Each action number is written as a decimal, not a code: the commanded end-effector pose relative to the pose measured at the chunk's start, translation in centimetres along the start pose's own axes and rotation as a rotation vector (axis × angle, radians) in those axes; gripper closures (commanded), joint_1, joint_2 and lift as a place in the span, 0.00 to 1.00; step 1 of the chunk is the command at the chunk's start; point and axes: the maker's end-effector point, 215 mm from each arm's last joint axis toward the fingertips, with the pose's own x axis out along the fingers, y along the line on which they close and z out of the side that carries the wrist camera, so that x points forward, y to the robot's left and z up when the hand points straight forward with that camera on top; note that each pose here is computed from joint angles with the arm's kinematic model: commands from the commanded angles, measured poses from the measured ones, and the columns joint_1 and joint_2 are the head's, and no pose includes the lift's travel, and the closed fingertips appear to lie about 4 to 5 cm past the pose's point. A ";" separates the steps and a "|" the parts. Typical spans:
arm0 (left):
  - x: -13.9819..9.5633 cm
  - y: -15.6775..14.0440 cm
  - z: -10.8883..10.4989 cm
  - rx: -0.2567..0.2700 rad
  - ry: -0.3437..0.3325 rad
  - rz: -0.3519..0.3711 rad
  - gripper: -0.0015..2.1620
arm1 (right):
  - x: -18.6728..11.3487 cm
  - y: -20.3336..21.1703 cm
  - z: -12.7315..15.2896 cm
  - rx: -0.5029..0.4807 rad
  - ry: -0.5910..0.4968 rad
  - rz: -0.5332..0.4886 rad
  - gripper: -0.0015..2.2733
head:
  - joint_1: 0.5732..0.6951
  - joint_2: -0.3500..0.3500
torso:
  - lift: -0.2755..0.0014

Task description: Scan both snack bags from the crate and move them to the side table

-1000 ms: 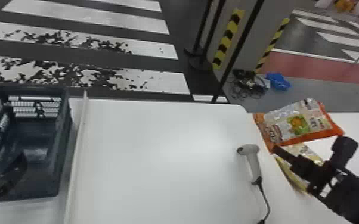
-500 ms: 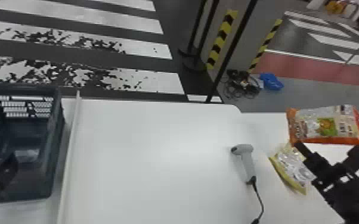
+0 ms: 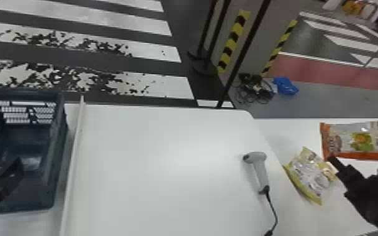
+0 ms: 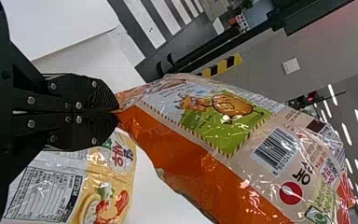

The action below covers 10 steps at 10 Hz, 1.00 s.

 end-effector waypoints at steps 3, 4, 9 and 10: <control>0.2 -0.1 0.3 0.003 -0.004 -0.006 0.06 | 0.4 0.4 -1.3 -0.012 0.045 0.002 0.00 | 1.00 0.00 | 0.64; 0.1 -0.2 0.4 0.005 -0.005 -0.008 0.06 | 0.4 0.6 -1.4 -0.013 0.047 0.007 0.01 | 1.00 0.00 | 0.64; 0.0 -0.8 1.7 0.010 -0.029 -0.016 0.06 | -3.7 10.1 -2.7 -0.161 -0.019 0.160 0.03 | 1.00 0.00 | 0.64; 0.0 -1.0 2.1 0.009 -0.037 -0.015 0.06 | -5.1 13.0 -3.0 -0.212 -0.056 0.186 0.03 | 1.00 0.00 | 0.64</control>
